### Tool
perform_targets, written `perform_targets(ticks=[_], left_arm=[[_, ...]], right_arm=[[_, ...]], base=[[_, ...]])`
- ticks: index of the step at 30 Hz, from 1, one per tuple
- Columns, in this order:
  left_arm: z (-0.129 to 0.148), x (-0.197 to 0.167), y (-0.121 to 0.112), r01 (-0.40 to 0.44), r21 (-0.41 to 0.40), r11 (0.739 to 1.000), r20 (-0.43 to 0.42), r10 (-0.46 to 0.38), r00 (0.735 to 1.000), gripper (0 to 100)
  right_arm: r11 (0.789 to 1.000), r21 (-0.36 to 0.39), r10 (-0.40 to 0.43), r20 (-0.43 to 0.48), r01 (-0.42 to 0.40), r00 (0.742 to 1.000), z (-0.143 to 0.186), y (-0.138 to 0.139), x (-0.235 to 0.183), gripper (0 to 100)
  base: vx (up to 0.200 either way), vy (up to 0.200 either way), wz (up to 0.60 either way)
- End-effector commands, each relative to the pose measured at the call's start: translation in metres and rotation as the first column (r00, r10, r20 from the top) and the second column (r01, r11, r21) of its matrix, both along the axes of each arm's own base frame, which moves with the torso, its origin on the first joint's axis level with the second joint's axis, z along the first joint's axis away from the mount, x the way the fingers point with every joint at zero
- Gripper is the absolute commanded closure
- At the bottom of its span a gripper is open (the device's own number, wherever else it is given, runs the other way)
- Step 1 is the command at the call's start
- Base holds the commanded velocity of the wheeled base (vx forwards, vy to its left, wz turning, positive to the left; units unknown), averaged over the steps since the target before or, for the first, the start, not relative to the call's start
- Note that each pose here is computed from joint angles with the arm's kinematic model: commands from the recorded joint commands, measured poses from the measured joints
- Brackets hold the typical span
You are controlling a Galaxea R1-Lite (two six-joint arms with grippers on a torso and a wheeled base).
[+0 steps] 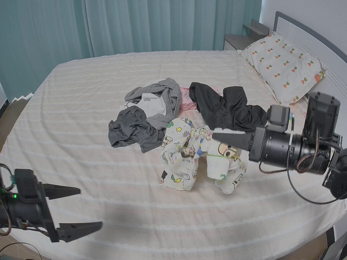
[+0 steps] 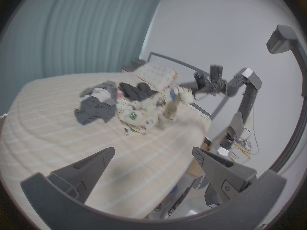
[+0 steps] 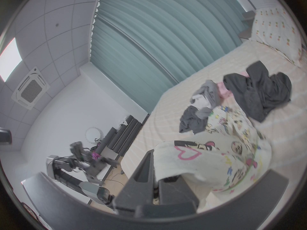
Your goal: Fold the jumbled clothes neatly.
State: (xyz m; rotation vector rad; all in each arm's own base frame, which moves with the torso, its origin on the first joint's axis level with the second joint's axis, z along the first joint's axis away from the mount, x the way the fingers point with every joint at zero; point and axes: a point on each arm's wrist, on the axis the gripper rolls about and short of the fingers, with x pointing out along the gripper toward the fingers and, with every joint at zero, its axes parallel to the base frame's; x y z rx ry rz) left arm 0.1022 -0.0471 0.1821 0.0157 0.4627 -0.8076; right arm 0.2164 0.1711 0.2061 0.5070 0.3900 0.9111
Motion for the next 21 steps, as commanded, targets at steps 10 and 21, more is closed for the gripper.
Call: perform_targets(ticks=[10,21], left_arm=[[-0.054,0.052,-0.096,0.267,0.133,0.954,-0.196,-0.239,0.951,0],[-0.085,0.067,-0.099,0.056,0.273,0.96,-0.127,-0.022,0.992,0]], right_arm=[[0.99,0.104,0.076,0.141,-0.091,0.987,0.083,0.052,-0.026,100],[0.988,0.115,0.084,0.173,-0.104,0.981,0.094,0.043,-0.039,100]], base=[[0.0,0.0,0.0],[0.0,0.0,0.0]])
